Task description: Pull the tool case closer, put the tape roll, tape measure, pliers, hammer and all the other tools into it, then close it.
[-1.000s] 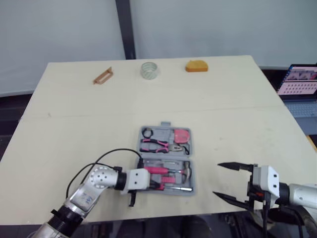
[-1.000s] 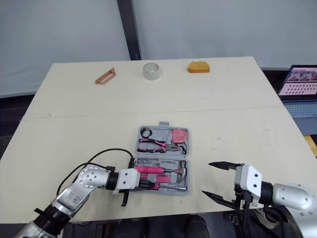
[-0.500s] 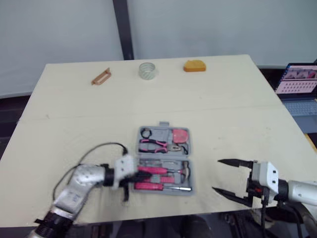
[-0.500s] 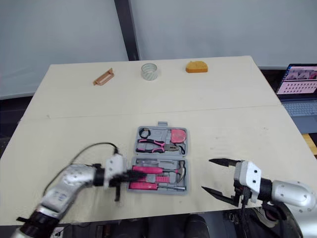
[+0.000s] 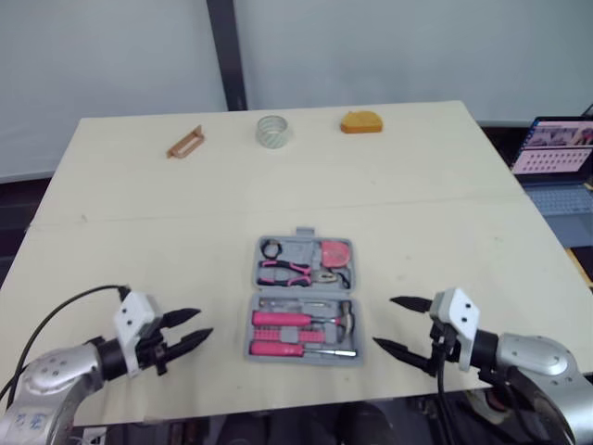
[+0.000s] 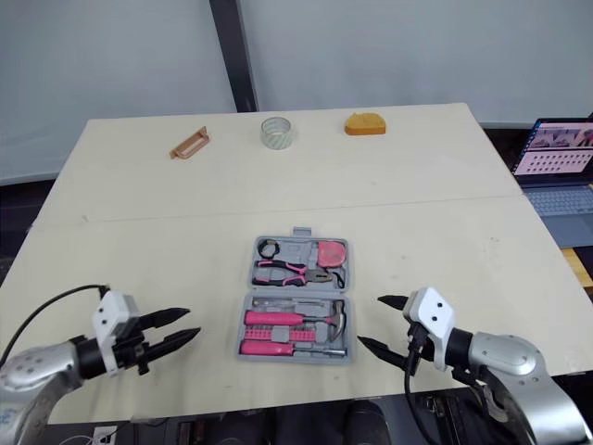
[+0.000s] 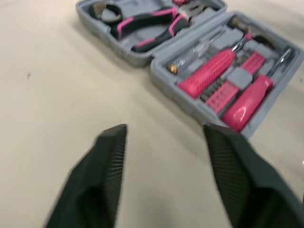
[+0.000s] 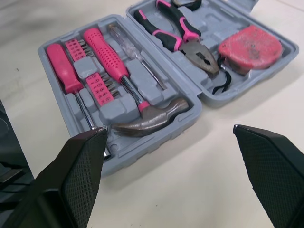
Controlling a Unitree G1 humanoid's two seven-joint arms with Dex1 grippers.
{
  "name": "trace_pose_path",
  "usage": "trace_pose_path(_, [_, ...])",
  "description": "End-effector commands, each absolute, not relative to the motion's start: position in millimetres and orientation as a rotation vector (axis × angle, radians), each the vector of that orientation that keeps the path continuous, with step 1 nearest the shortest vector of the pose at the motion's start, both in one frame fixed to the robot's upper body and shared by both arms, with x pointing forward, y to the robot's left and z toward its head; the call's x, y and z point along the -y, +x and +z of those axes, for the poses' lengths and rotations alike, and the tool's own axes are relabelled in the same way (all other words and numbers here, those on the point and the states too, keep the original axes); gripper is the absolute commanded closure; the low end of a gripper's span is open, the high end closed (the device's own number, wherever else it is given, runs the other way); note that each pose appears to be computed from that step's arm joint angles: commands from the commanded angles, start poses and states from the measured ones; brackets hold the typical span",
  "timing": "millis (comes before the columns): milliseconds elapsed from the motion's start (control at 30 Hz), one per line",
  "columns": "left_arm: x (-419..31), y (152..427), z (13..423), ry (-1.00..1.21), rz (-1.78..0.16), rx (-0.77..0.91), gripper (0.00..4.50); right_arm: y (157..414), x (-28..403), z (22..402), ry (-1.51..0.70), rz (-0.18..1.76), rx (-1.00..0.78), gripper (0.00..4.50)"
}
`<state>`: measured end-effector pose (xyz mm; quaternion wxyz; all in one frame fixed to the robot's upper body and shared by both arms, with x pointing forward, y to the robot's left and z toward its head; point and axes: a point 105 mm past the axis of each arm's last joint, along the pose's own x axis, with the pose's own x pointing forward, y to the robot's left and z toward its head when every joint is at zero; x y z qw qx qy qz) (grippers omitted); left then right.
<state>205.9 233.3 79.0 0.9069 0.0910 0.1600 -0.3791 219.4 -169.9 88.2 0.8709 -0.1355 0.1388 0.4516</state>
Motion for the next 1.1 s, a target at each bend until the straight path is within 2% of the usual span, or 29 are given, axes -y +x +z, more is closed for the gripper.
trace_pose_path(33, [-245, 202, 82, 0.216, -0.735, -0.314, 0.09, 215, 166, 97, -0.290, 0.942, -0.247, 0.00])
trace_pose_path(133, [-248, 204, 81, 0.224, -0.707, -0.316, 0.09, 214, 167, 94, -0.302, 0.931, -0.259, 0.00])
trace_pose_path(233, [-247, 210, 78, 0.251, -0.695, -0.339, 0.09, 218, 179, 84, -0.321, 0.856, -0.352, 0.00])
trace_pose_path(300, [-238, 218, 82, 0.203, -0.730, -0.319, 0.00, 228, 187, 82, -0.314, 0.790, -0.363, 0.54])
trace_pose_path(333, [-236, 223, 83, 0.206, -0.729, -0.307, 0.27, 232, 189, 83, -0.313, 0.773, -0.360, 0.84])
trace_pose_path(400, [-231, 238, 85, 0.207, -0.737, -0.294, 0.82, 239, 189, 87, -0.325, 0.776, -0.337, 1.75])
trace_pose_path(567, [-209, 269, 80, 0.240, -0.807, -0.305, 3.27, 258, 189, 82, -0.343, 0.779, -0.362, 4.29])
trace_pose_path(600, [-206, 274, 77, 0.253, -0.813, -0.308, 3.72, 261, 188, 79, -0.347, 0.782, -0.375, 4.50])
trace_pose_path(633, [-203, 278, 75, 0.264, -0.822, -0.312, 4.14, 266, 187, 78, -0.348, 0.786, -0.377, 4.50])
trace_pose_path(667, [-199, 282, 72, 0.266, -0.831, -0.317, 4.36, 270, 185, 77, -0.346, 0.789, -0.376, 4.50])
trace_pose_path(833, [-189, 298, 60, 0.324, -0.852, -0.335, 4.36, 293, 174, 73, -0.353, 0.791, -0.399, 4.50])
trace_pose_path(1100, [-168, 309, 46, 0.375, -0.911, -0.360, 4.36, 307, 153, 66, -0.351, 0.837, -0.444, 4.50])
